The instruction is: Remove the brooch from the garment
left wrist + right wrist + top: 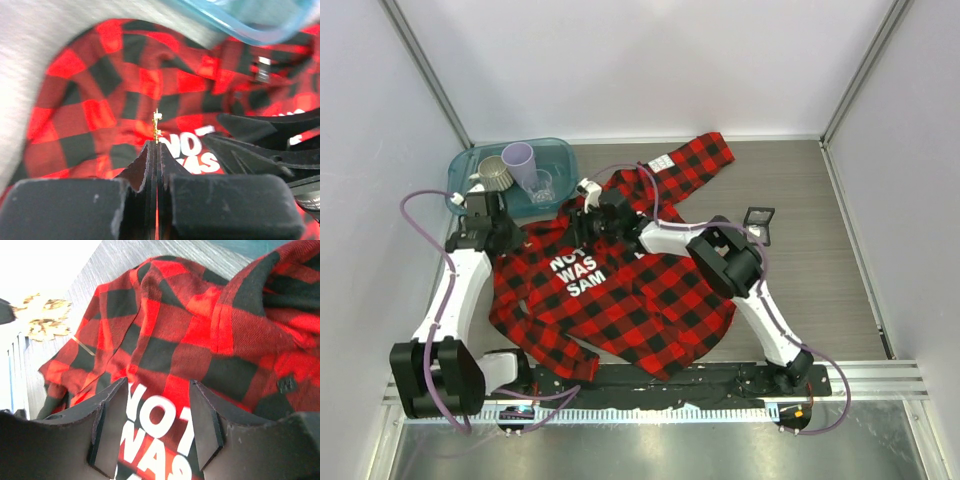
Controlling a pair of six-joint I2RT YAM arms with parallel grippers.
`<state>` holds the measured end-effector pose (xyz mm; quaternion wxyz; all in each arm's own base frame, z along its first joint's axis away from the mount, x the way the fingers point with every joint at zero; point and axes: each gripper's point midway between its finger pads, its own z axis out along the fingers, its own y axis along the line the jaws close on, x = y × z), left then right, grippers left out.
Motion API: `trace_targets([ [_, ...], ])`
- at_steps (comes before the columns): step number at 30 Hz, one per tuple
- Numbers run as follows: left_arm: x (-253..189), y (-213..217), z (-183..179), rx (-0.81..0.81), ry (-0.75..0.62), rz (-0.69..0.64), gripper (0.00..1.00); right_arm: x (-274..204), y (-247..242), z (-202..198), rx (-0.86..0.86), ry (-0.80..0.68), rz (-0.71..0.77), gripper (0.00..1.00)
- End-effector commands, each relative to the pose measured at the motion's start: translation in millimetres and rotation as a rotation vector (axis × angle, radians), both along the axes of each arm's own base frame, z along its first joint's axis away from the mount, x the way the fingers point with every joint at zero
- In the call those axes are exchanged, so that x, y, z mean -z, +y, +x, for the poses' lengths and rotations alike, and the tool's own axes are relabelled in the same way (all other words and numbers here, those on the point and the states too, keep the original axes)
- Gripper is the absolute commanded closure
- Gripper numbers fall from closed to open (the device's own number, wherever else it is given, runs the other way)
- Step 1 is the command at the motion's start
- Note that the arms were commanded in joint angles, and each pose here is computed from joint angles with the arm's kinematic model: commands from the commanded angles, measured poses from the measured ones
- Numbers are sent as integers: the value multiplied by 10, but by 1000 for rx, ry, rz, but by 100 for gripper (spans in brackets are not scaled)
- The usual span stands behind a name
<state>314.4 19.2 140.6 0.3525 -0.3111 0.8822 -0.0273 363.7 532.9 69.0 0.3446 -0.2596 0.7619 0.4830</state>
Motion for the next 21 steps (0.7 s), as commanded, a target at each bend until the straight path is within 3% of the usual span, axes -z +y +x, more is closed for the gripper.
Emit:
trace_targets([
  [1,-297,-628,231,275,-208,-227,100,-792,-338,37,64,-77,-17,42],
  [6,-561,-1276,341,545,-320,-374,100,-922,-1165,-135,115,69,-25,42],
  [8,-756,-1595,319,699,-382,-446,100,-793,-1423,-407,85,116,-54,42],
  [10,-825,-1908,245,829,-393,-494,100,-969,-1622,-588,50,46,-75,42],
  [11,-951,-2064,189,924,-424,-525,100,-800,-1766,-742,40,86,-131,42],
  [15,-1032,-2529,-90,1175,-430,-559,100,-951,-2068,-1075,-8,90,-100,27],
  [21,-1005,-2731,-307,1280,-442,-602,100,-1152,-2281,-1247,16,118,-58,20],
])
